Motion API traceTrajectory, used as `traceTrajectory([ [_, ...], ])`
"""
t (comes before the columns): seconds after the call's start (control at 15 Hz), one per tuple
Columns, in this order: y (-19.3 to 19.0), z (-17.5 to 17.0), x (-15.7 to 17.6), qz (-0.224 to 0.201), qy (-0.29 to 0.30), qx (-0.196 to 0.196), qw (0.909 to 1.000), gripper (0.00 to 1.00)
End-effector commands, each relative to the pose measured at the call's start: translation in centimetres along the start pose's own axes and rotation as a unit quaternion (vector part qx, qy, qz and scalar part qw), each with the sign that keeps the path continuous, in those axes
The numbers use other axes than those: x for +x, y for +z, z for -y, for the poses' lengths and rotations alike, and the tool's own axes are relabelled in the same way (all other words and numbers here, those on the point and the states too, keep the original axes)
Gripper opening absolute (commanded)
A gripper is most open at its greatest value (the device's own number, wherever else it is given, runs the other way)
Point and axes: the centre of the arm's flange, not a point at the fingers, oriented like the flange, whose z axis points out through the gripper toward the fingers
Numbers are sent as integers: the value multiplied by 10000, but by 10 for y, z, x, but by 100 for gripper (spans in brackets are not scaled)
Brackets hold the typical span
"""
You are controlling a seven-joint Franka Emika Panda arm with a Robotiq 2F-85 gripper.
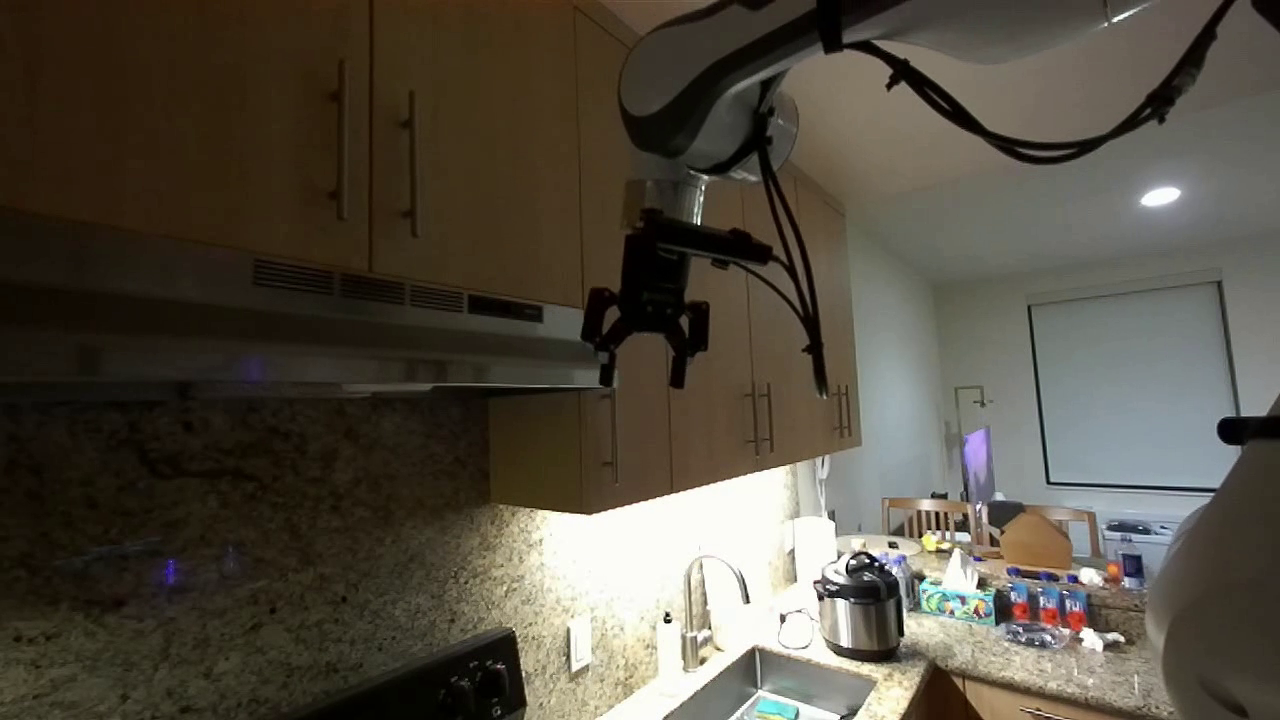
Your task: Turn off the light above the stove
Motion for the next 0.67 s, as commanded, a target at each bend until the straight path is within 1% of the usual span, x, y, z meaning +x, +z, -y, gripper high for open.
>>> traceTrajectory([
  [0.0,27,-27,-9,280,-254,36,9993,100],
  [0.07,34,-31,-9,369,-293,11,9989,100],
  [0.13,41,-32,-12,425,-477,-82,9979,100],
  [0.2,48,-32,-13,499,-606,-82,9969,100],
  [0.27,58,-28,-13,605,-588,-132,9963,100],
  [0.4,73,-20,-14,734,-659,-27,9951,100],
  [0.47,81,-14,-14,833,-688,-94,9941,100],
  [0.6,92,1,-10,993,-725,-82,9924,100],
])
